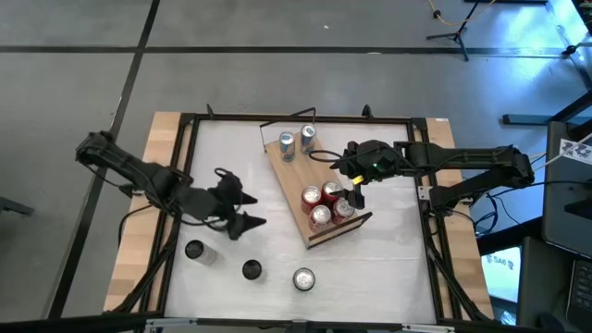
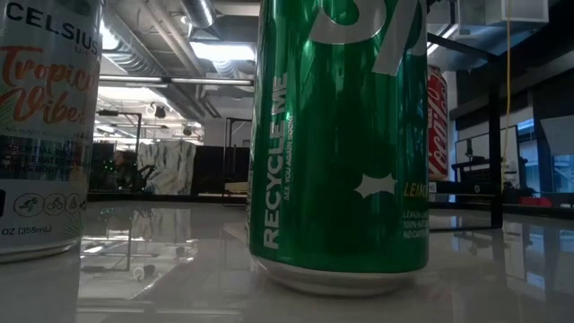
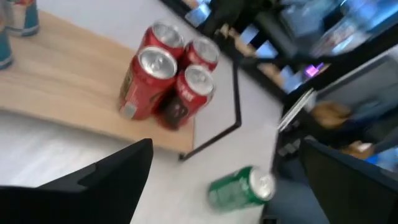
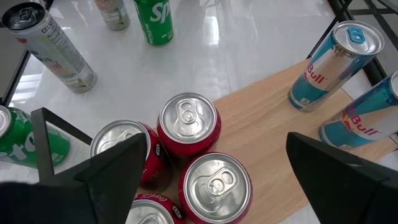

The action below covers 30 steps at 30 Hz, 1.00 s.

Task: Place canned beverage on shelf
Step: Put the left green soda can on the shelf

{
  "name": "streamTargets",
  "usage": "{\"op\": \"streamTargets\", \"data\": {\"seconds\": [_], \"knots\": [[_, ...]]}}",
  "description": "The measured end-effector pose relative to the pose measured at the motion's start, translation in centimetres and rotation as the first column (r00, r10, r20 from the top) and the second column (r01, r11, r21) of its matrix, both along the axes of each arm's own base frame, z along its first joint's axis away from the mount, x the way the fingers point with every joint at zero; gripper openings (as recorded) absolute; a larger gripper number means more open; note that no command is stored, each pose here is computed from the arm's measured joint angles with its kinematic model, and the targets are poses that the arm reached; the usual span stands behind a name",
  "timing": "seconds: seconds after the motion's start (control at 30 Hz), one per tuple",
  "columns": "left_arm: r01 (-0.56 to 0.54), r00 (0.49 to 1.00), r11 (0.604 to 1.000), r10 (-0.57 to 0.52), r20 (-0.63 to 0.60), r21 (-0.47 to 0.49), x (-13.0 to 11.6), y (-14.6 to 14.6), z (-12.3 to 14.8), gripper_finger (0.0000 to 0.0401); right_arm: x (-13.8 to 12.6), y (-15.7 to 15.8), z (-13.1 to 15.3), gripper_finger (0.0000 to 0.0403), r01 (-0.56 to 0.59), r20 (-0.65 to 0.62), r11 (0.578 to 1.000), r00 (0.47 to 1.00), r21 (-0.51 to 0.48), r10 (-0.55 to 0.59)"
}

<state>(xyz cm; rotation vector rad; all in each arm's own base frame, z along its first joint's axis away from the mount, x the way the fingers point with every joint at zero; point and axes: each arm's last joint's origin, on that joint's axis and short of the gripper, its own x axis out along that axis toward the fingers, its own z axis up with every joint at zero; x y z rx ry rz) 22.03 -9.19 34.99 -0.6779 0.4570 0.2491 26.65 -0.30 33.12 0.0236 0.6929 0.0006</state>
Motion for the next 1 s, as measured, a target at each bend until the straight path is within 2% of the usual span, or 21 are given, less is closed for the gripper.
{"op": "streamTargets", "data": {"seconds": [0.17,0.3,0.4,0.47,0.57,0.67,0.8,1.0], "knots": [[-0.042,0.974,0.998,0.049,-0.222,0.037,1.1,-0.7,1.5,0.0392,0.0,0.0,0.0,0.0379,0.000,0.000,1.000,1.000,0.000,0.000],[-0.146,0.902,0.989,0.122,-0.413,-0.028,0.9,-0.8,1.9,0.0392,0.0,0.0,0.0,0.0379,0.000,0.000,1.000,1.000,0.000,0.000],[-0.267,0.802,0.960,0.170,-0.573,-0.089,0.4,-0.8,1.3,0.0392,0.0,0.0,0.0,0.0379,0.000,0.000,1.000,1.000,0.000,0.000],[-0.361,0.710,0.926,0.196,-0.677,-0.109,0.0,-0.9,0.5,0.0392,0.0,0.0,0.0,0.0379,0.000,0.000,1.000,1.000,0.000,0.000],[-0.481,0.563,0.872,0.222,-0.796,-0.097,-0.6,-0.9,-0.7,0.0392,0.0,0.0,0.0,0.0379,0.000,0.000,1.000,1.000,0.000,0.000],[-0.552,0.463,0.831,0.232,-0.855,-0.074,-0.7,-1.1,-1.8,0.0392,0.0,0.0,0.0,0.0379,0.000,0.000,1.000,1.000,0.000,0.000],[-0.575,0.420,0.816,0.239,-0.876,-0.053,-0.7,-1.1,-3.3,0.0392,0.0,0.0,0.0,0.0379,0.000,0.000,1.000,1.000,0.000,0.000],[-0.595,0.390,0.803,0.265,-0.882,-0.022,-0.5,-0.5,-4.8,0.0392,0.0,0.0,0.0,0.0379,0.000,0.000,1.000,1.000,0.000,0.000]]}}
